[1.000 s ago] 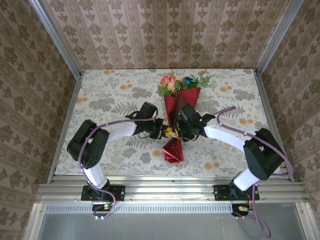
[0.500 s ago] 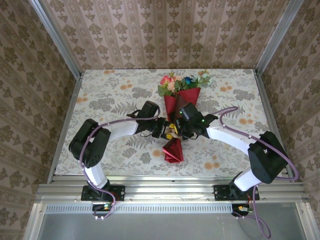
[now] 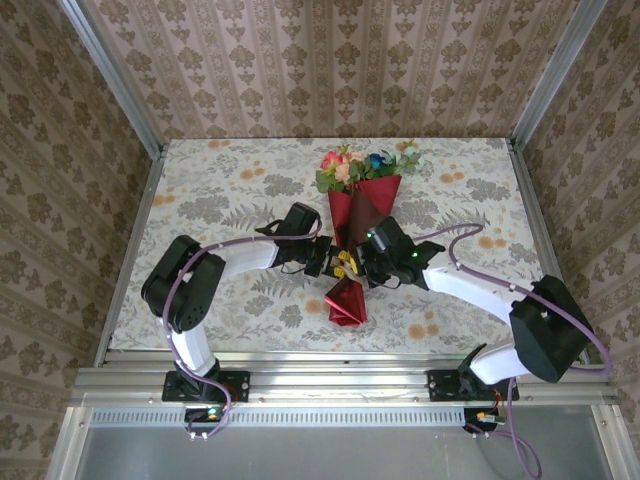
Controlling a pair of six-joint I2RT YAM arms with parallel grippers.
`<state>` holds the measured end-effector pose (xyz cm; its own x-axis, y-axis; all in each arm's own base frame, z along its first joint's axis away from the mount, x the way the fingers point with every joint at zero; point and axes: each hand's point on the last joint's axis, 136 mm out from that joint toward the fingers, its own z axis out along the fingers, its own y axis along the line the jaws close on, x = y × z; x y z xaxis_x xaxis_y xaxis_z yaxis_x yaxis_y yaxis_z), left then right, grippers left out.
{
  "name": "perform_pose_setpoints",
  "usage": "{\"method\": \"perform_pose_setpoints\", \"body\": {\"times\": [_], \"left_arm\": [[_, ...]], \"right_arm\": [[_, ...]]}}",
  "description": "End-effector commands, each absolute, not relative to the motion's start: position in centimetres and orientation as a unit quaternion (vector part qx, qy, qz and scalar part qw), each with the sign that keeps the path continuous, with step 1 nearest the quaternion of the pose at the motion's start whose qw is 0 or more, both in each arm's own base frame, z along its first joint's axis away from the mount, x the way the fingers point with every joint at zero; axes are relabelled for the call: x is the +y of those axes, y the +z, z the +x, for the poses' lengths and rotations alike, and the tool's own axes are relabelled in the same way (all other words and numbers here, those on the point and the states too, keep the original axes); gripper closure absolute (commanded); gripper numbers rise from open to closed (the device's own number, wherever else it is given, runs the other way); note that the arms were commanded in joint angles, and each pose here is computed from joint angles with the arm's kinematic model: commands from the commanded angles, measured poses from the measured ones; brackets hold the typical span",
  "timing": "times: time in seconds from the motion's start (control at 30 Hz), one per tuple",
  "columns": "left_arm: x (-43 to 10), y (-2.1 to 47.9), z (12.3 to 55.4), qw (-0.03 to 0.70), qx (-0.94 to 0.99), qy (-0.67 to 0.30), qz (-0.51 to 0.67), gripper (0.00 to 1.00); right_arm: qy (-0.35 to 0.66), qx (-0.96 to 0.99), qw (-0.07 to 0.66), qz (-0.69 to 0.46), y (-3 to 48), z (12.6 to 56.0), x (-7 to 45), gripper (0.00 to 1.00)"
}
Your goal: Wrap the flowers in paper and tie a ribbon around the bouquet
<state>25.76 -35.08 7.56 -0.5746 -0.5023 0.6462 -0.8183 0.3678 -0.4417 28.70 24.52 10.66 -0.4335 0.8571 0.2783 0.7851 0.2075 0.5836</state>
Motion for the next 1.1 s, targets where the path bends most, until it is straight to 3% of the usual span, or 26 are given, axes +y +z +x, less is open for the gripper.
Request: {"method": "perform_pose_setpoints", "body": {"times": [0.0,0.47,0.87,1.07], "left_arm": [[-35.6,7.6,25.8,0.212,-0.803,0.382,0.405,0.70],[-35.7,7.6,25.9,0.211,-0.805,0.381,0.403,0.69],[-35.5,7.4,26.1,0.203,-0.803,0.382,0.410,1.00],[-35.1,7.2,26.7,0.178,-0.797,0.393,0.423,1.00]], "right_arm": [[0.361,0.765,0.049,0.530,11.6,28.0,24.7,1.00],[0.388,0.754,0.045,0.528,12.2,28.2,25.4,1.00],[0.377,0.768,0.022,0.517,10.9,25.7,25.2,1.00],[0.364,0.769,0.004,0.526,9.1,24.2,25.0,1.00]]}}
